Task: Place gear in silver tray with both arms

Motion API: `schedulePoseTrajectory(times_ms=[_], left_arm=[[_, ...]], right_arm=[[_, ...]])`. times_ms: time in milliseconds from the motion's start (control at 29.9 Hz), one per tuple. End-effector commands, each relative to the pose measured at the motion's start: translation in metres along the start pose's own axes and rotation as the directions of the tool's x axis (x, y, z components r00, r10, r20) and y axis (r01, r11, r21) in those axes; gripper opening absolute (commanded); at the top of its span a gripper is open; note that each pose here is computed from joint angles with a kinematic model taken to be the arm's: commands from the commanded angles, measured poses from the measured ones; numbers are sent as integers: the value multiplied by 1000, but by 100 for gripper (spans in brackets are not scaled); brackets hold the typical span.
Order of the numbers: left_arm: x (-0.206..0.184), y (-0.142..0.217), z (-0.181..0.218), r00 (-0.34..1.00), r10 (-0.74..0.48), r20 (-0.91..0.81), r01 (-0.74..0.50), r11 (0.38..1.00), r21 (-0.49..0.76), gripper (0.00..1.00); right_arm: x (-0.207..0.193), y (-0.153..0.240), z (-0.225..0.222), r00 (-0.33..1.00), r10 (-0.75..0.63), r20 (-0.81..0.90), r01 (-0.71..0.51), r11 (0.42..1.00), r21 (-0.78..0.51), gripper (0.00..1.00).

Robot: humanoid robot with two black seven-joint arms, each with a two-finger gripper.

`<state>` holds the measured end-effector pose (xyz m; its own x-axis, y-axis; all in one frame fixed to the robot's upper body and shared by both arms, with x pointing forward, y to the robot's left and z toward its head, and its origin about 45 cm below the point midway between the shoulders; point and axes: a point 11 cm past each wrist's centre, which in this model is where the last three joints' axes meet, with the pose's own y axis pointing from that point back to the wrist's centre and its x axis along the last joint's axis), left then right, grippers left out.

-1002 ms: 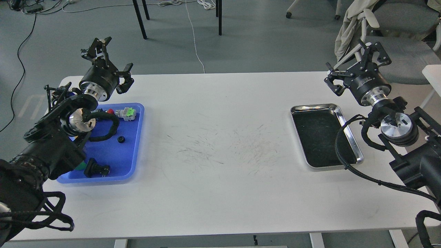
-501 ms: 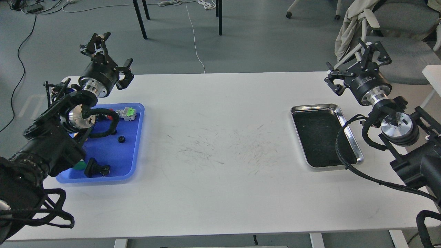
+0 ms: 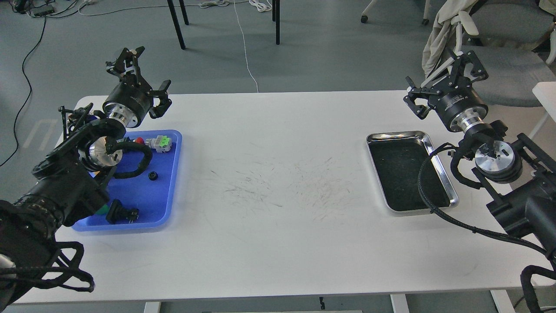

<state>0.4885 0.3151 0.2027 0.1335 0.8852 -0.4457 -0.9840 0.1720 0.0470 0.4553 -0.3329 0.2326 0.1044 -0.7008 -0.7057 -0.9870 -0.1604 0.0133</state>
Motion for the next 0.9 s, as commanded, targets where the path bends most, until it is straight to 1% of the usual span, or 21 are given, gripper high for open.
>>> schedulePoseTrajectory(times_ms=[0,134,334,601,735,802,869], left_arm=[[3,3,-5,999,-6,43,6,1000,17,98],[13,12,-12,999,22,49,-20,999,-30,98],[12,14,-18,998,17,53,-16,1000,-25,98],[12,11,-10,997,20,74,-19,1000,-19,98],[21,12,17,991,32,131,-25,998,-54,98],[21,14,34,971,-2,238,13,999,-43,98],[22,22,63,924,-41,381,57,998,-30,98]], right_arm=[[3,2,-1,1000,1,-2,-1,1000,0,99],[6,3,-3,1000,17,-7,-17,1000,2,99],[6,5,2,1000,3,-15,-3,1000,-19,99],[-1,5,-2,999,-22,-23,21,1000,-19,99],[-4,7,-11,999,-33,-42,32,999,-13,99],[-7,8,-16,998,-36,-55,36,999,-11,99],[-16,10,-22,996,-65,-67,64,998,-9,99]])
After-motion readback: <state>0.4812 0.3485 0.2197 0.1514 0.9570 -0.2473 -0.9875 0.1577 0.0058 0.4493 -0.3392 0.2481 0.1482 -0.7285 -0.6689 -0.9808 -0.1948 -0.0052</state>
